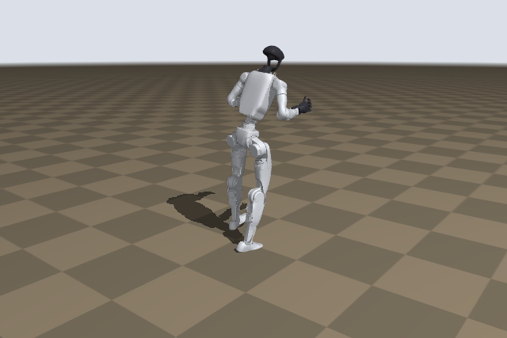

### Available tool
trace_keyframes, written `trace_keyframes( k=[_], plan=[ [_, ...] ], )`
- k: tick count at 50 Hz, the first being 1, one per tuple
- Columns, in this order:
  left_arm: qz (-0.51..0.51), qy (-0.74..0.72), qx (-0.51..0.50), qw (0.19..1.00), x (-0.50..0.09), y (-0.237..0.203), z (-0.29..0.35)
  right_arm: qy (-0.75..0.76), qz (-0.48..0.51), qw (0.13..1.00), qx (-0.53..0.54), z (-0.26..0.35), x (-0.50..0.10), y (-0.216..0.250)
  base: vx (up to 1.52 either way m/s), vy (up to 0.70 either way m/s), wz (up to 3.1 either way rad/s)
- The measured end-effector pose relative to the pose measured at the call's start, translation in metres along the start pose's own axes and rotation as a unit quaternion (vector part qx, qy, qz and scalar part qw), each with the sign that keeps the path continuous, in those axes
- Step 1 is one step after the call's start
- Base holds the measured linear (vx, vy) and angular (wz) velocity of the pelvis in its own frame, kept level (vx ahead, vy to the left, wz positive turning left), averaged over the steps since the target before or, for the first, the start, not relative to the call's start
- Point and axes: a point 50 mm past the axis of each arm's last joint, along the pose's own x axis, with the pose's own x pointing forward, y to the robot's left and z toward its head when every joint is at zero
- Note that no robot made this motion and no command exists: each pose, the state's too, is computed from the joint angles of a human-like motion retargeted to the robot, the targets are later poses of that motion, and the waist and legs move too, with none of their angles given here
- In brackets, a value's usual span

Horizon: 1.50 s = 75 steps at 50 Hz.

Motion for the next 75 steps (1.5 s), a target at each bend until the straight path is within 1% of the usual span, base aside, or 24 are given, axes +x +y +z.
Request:
trace_keyframes(
  k=[10,22,33,38,52,63,75],
  plan=[
    [-0.006,-0.012,0.006,1.0,0.002,0.001,0.005,0.009,0.016,1.0,0.003,-0.003,-0.002,0.005,0.37,0.19,-0.13],
    [-0.028,0.001,0.026,0.999,0.007,-0.002,0.003,0.028,0.022,0.999,0.037,-0.007,-0.008,0.017,0.37,0.22,0.04],
    [-0.002,0.012,0.006,1.0,0.006,0.001,-0.002,0.013,0.035,0.999,0.038,-0.001,-0.002,0.019,0.3,0.1,0.21],
    [0.004,0.011,-0.001,1.0,0.004,0.0,-0.004,0.01,0.032,0.999,0.038,0.0,0.0,0.021,0.29,0.0,0.37],
    [-0.043,0.01,-0.012,0.999,0.007,-0.017,-0.009,-0.001,0.011,0.999,0.034,0.001,0.007,0.017,0.36,-0.28,0.25],
    [-0.006,0.053,-0.042,0.998,-0.009,-0.008,-0.014,0.025,0.002,1.0,0.005,-0.007,-0.006,0.007,0.47,-0.08,0.17],
    [0.041,0.036,-0.073,0.996,-0.007,-0.001,-0.009,0.03,0.033,0.999,-0.009,-0.009,-0.004,0.013,0.33,-0.08,-0.24]
  ],
)
